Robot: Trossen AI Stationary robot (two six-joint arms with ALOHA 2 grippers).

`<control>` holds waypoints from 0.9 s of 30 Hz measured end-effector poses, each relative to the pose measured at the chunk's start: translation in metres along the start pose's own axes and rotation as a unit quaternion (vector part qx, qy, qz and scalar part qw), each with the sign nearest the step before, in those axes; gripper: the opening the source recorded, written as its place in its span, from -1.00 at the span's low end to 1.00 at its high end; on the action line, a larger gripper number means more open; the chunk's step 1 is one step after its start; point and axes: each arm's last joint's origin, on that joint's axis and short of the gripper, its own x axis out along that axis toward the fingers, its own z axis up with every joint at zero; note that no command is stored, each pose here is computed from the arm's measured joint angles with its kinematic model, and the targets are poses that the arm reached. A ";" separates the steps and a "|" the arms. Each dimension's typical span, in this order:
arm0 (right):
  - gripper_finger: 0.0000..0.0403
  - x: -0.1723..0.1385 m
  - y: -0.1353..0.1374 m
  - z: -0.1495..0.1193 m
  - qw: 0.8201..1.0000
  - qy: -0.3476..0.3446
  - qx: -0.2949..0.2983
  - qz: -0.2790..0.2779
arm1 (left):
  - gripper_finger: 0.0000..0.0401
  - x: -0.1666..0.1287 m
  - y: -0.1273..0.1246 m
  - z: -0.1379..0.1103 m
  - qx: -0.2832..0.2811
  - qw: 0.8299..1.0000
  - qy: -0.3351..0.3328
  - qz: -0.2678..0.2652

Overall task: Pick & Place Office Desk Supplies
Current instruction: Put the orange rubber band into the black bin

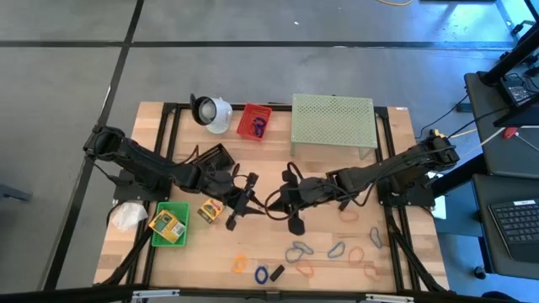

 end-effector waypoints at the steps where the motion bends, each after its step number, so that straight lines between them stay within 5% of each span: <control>1: -0.97 0.000 0.000 0.000 1.000 0.001 0.001 0.005 | -0.87 0.000 -0.001 0.000 -0.005 1.000 0.000 -0.002; 8: -0.80 0.000 0.000 0.000 1.000 0.003 0.015 0.012 | -0.99 0.000 0.000 0.000 -0.072 0.997 0.004 0.016; 15: -0.32 -0.008 -0.004 0.005 0.998 0.007 0.047 0.037 | -0.99 -0.005 0.005 -0.013 -0.091 0.986 0.089 0.103; 21: 0.04 -0.030 -0.006 0.006 0.998 0.043 0.033 0.024 | -0.99 -0.032 0.026 -0.037 -0.157 0.941 0.229 0.193; 27: 0.07 -0.040 -0.012 -0.015 0.987 0.145 0.047 -0.060 | -0.99 -0.065 0.046 -0.061 -0.210 0.879 0.350 0.246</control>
